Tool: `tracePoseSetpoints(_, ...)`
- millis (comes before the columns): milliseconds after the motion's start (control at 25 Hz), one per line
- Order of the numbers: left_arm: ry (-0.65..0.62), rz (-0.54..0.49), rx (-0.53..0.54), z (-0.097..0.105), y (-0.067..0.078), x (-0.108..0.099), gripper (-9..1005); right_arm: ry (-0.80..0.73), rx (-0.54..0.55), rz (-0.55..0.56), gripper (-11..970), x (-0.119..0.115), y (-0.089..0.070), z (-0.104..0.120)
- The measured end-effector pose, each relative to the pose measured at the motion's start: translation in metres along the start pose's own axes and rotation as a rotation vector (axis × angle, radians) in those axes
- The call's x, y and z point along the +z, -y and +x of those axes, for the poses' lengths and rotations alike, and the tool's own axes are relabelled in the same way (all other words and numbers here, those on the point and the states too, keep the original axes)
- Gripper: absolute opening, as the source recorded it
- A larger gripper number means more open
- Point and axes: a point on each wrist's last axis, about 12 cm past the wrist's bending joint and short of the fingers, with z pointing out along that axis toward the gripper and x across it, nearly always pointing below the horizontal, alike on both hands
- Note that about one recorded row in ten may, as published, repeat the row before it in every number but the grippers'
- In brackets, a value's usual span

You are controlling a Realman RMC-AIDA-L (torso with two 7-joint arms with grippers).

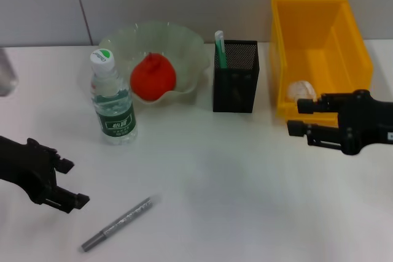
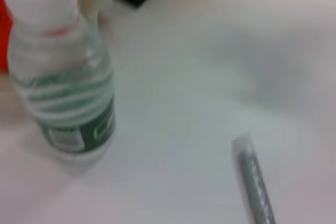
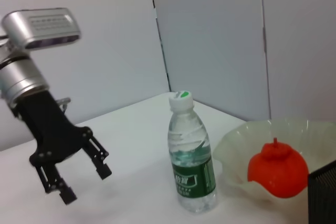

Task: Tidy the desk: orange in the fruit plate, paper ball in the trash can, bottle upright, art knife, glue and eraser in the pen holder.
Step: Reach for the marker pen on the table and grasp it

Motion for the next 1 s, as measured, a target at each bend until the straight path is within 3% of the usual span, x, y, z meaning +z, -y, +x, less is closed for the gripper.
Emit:
tracePoseSetpoints(200,-0.04,-0.009,-0.005,-0.007,0.003,0.001,813,0.011,-0.035,-0.006,510,-0.009,0.001,0.012)
tracePoseSetpoints(240,-0.178,-0.013,-0.019,-0.028,0.019,0.012,813,0.014,-0.037,-0.001,510,-0.011,0.003,0.015)
tracePoseSetpoints(360,-0.22,-0.017,-0.032,-0.034,0.025,0.018,813,0.014,-0.037,0.006,510,-0.012,0.006,0.017)
tracePoseSetpoints(400,-0.276,-0.042,-0.05,-0.046,0.037,0.028,813,0.013,-0.04,0.008,510,-0.013,0.007,0.018)
tracePoseSetpoints(680,-0.307,-0.123,-0.087,-0.066,0.063,0.05,812,0.021,-0.058,0.021,510,-0.016,0.015,0.022)
tracePoseSetpoints(1000,-0.315,-0.16,-0.114,-0.068,0.07,0.066,811,0.029,-0.066,0.021,510,-0.014,0.015,0.023)
